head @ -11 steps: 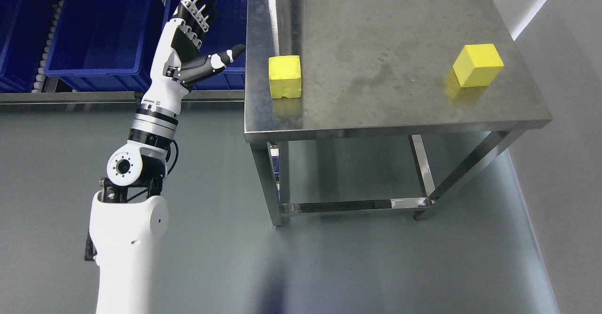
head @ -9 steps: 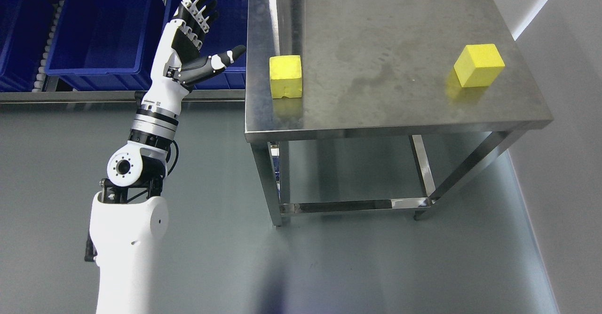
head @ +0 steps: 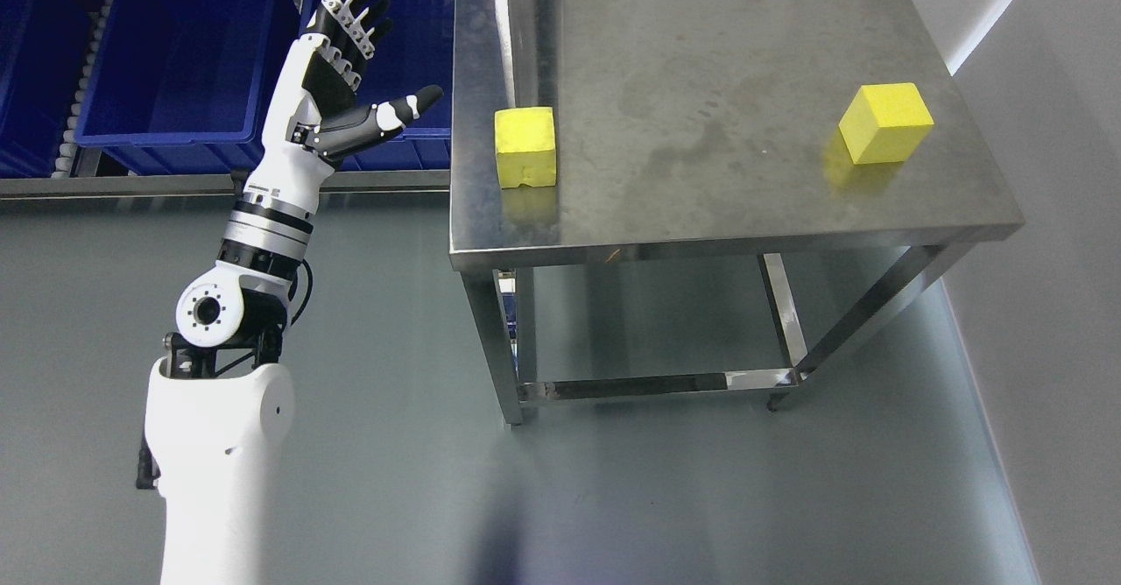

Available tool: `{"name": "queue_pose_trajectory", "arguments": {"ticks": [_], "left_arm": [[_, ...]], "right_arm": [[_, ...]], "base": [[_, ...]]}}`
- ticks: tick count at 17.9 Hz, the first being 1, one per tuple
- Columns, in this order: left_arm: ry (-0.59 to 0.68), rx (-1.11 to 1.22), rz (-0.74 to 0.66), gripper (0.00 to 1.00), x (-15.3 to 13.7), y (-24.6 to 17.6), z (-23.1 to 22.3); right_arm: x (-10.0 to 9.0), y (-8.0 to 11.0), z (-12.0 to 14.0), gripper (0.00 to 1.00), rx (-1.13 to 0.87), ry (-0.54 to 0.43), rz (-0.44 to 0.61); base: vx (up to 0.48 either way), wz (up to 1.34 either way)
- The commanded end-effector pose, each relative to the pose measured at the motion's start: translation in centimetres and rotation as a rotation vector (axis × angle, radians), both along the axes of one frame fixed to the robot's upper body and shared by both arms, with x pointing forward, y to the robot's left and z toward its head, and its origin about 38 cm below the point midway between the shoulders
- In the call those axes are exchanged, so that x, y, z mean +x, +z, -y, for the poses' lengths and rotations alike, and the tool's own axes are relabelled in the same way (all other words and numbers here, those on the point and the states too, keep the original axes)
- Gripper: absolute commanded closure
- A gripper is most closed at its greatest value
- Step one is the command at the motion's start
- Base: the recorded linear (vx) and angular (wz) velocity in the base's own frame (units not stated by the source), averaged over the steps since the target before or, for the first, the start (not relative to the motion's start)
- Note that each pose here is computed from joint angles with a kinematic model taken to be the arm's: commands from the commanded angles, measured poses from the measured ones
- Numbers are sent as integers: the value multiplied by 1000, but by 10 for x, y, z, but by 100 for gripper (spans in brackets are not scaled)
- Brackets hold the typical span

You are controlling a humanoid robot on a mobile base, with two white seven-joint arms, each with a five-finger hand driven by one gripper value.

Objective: Move yellow foam block to right shelf middle
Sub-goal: 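Lower the raised left hand toward the yellow foam cube at the table's near edge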

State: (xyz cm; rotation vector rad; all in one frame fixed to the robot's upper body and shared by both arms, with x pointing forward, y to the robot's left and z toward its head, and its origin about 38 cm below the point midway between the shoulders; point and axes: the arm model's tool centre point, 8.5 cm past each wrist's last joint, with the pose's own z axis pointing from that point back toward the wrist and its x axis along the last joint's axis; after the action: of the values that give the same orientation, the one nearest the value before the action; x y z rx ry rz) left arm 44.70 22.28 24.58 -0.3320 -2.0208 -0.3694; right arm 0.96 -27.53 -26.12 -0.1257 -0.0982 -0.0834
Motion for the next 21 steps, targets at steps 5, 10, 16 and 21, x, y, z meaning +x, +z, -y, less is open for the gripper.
{"name": "queue_pose_trajectory", "arguments": {"ticks": [5, 10, 16, 21], "left_arm": [[-44, 546, -35, 3, 7, 8, -71], [-83, 533, -97, 2, 35, -3, -58], [-219, 481, -174, 2, 49, -41, 7], [-259, 446, -226, 2, 62, -54, 30]], "right_arm": [[5, 1, 12, 0, -18, 5, 15], [5, 1, 12, 0, -18, 5, 15], [5, 1, 12, 0, -18, 5, 15], [5, 1, 12, 0, -18, 5, 15]], "base": [[2, -12], [0, 0], [0, 0], [0, 0]]}}
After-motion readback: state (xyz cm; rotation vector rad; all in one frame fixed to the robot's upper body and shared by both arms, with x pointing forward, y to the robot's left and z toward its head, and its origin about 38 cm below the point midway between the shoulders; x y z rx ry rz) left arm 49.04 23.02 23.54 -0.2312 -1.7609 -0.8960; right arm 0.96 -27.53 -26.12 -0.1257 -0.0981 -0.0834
